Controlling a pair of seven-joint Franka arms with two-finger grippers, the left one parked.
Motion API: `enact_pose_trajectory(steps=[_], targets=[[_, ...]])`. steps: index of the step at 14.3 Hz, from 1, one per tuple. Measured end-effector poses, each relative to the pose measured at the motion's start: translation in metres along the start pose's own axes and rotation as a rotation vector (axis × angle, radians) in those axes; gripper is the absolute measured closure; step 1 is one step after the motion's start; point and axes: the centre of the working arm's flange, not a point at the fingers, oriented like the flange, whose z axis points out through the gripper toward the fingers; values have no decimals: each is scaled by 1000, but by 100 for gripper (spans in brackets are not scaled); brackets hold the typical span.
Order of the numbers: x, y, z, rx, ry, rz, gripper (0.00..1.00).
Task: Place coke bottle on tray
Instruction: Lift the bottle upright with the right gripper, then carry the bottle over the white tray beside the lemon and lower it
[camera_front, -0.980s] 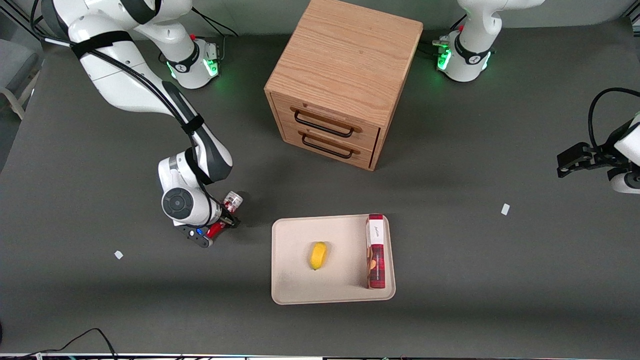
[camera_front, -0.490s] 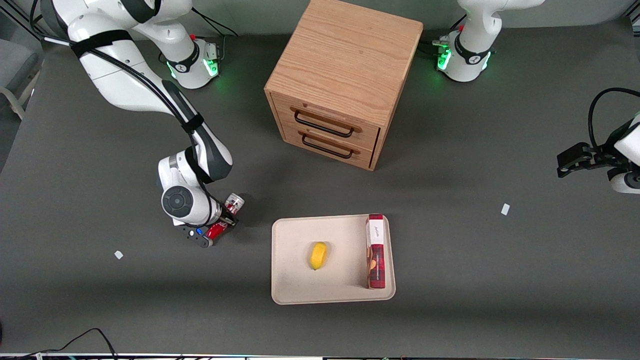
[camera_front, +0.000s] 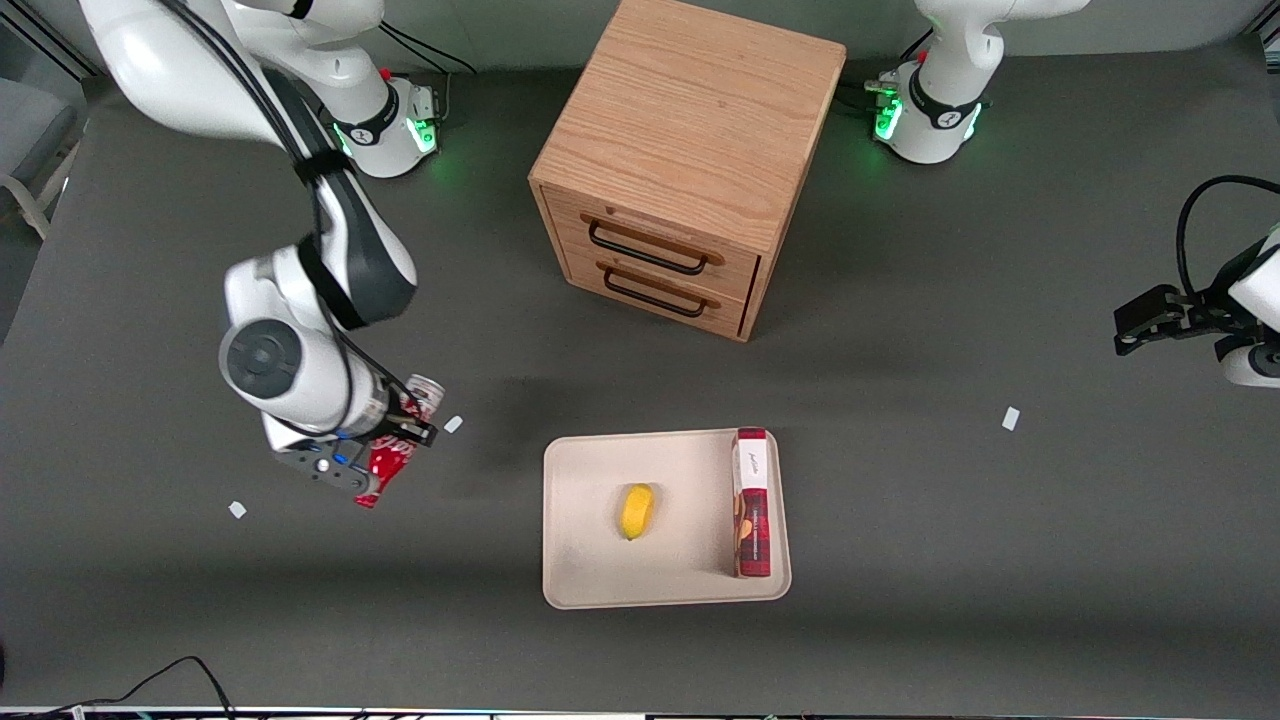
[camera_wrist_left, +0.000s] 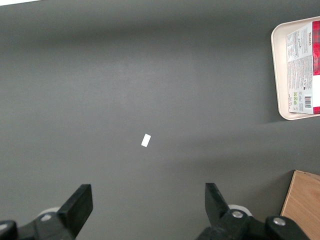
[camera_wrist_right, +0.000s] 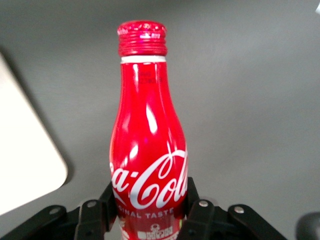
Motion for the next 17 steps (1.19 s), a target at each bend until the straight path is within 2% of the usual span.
enact_pose_trajectory(steps=[3, 5, 6, 8, 11, 14, 17], targets=[[6, -6, -84, 89, 31, -86, 46], [3, -24, -111, 143, 56, -145, 46], [-1, -41, -112, 165, 54, -170, 46], [-1, -79, -89, 206, 31, -213, 46], [24, -118, -10, 281, 38, -210, 46], [34, -139, 75, 307, 23, -194, 46], [27, -159, 122, 330, 17, -162, 46]])
